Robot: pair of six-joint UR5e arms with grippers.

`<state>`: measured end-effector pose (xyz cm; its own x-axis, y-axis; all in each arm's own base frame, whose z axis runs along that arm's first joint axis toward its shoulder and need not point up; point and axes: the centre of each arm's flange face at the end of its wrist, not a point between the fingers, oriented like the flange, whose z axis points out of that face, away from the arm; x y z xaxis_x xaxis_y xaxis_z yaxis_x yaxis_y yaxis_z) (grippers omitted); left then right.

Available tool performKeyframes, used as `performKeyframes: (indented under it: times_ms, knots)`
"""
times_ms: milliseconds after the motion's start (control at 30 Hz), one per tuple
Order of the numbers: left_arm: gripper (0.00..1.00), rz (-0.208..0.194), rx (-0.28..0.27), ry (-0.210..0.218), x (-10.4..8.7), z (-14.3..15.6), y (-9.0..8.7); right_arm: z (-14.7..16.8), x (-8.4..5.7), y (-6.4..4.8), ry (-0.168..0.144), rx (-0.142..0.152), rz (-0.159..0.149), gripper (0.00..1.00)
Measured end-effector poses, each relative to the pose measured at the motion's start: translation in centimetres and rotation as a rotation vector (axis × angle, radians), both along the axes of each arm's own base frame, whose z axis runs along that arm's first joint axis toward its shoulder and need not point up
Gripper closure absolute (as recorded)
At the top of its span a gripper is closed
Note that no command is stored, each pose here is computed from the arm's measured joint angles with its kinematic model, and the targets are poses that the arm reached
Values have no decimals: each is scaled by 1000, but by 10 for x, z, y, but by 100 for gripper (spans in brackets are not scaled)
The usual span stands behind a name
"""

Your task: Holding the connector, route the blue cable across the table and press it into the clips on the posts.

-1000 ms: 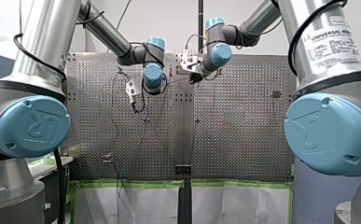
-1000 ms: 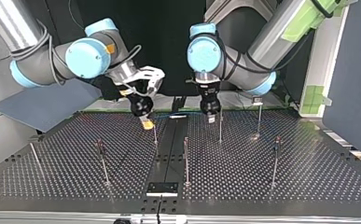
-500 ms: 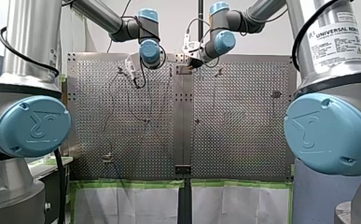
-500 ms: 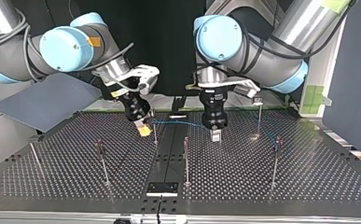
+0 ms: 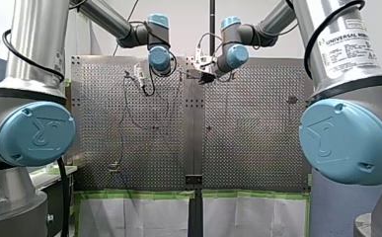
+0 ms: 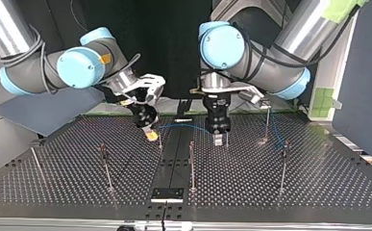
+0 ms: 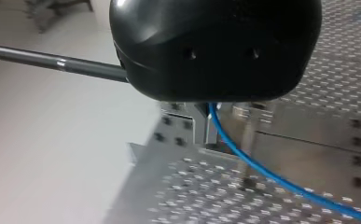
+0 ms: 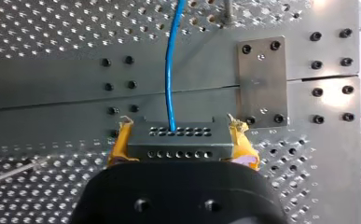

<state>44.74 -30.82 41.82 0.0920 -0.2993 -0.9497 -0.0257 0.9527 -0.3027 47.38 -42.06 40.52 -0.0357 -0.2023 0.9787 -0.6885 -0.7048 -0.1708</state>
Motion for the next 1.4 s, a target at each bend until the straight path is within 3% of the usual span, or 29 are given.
performKeyframes:
  times_ms: [400, 600, 767, 1000, 1400]
  knots:
    - [100, -9, 32, 62, 27, -51, -10, 18, -8, -17, -24, -29, -7, 100]
    - [100, -11, 38, 71, 44, -62, -16, 21, -11, -22, -31, -35, 2, 100]
    - [100, 9, 19, 46, 48, -50, -10, 22, -12, -24, -33, -37, 12, 100]
    - [100, 27, -18, -25, 43, -18, 7, 21, -12, -25, -33, -39, 15, 100]
    - [100, 3, 2, -45, 20, 5, 29, 21, -15, -29, -36, -37, 11, 100]
